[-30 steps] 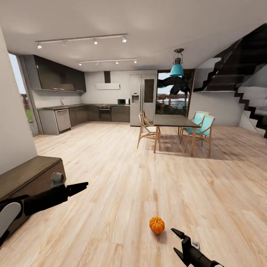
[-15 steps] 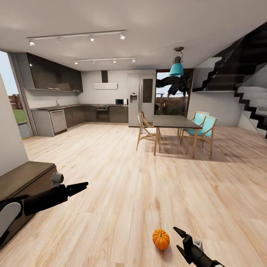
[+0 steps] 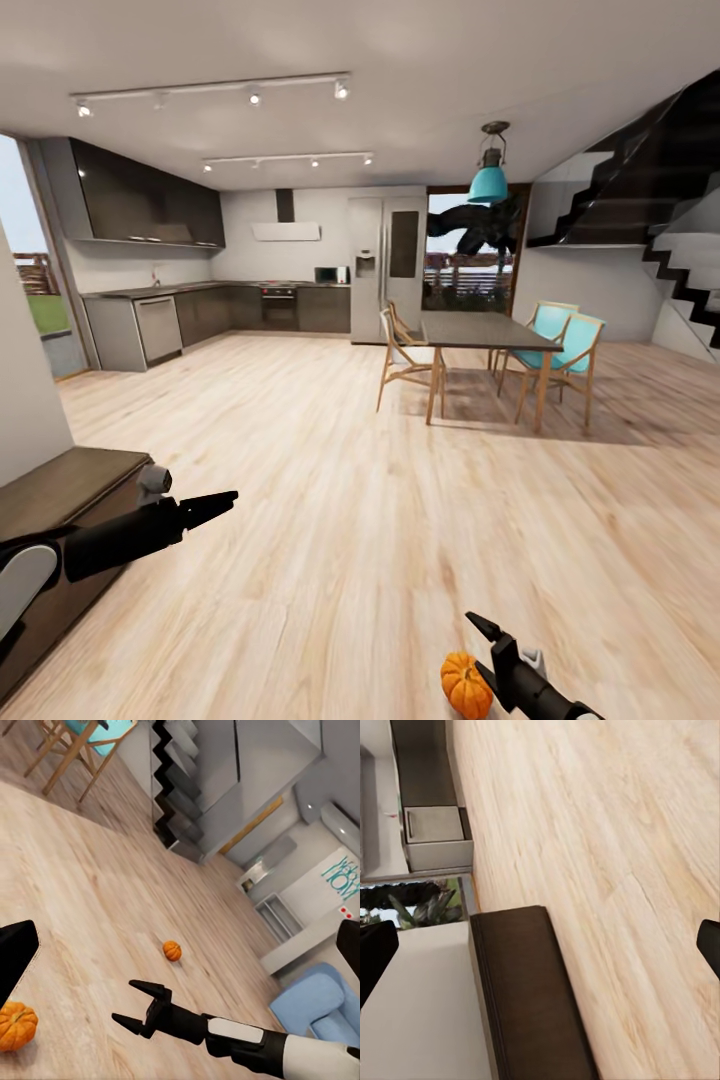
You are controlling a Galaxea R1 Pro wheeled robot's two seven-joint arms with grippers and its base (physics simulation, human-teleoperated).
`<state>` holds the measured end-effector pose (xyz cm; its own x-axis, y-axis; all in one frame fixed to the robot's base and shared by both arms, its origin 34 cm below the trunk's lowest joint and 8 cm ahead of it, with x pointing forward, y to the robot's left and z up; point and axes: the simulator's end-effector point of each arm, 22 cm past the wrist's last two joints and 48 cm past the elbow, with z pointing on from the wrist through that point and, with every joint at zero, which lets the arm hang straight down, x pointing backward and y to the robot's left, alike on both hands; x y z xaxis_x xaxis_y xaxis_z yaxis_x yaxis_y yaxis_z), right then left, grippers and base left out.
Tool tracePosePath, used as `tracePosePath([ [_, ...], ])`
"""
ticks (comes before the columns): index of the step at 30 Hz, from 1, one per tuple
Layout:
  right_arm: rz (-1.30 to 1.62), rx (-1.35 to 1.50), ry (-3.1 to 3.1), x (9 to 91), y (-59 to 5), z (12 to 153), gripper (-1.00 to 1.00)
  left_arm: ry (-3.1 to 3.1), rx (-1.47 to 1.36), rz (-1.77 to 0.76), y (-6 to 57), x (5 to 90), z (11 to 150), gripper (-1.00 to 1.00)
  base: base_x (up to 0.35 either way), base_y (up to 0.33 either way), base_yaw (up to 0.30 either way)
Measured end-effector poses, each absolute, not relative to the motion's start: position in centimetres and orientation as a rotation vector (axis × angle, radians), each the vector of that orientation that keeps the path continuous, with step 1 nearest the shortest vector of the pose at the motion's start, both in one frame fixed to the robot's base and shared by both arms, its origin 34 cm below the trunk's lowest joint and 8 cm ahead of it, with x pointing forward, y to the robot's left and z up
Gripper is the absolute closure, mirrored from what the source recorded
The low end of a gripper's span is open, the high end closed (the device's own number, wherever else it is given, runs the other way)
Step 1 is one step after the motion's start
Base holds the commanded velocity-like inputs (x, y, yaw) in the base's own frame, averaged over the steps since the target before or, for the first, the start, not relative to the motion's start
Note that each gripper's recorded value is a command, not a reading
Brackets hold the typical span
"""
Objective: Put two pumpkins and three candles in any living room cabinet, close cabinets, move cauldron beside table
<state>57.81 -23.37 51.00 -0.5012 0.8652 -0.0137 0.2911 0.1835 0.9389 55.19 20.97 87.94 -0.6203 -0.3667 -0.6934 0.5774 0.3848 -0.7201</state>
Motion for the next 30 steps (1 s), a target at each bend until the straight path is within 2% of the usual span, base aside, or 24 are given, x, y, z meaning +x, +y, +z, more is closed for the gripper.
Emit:
tracePosePath([
  [9, 1.326, 1.076, 1.892, 57.9, -23.1, 51.2, -1.00, 1.780, 0.184, -1.368, 21.0, 55.2, 87.9, -1.00, 0.290, 0.191, 0.000],
  [16, 1.297, 1.069, 1.891, 58.0, -23.3, 51.0, -1.00, 1.781, 0.184, -1.368, 21.0, 55.2, 87.9, -1.00, 0.237, 0.072, 0.000],
  [22, 1.158, 1.078, 1.908, 57.9, -26.0, 49.6, -1.00, 1.781, 0.185, -1.368, 21.0, 55.2, 87.9, -1.00, 0.060, -0.016, 0.000],
  [26, 0.996, 1.152, 1.985, 56.4, -30.3, 47.0, -1.00, 1.781, 0.185, -1.369, 21.0, 55.2, 87.8, -1.00, 0.012, -0.186, 0.000],
  [30, 0.958, 1.226, 1.959, 56.3, -32.0, 46.6, -1.00, 1.782, 0.187, -1.369, 20.9, 55.2, 87.8, -1.00, -0.019, -0.146, 0.000],
])
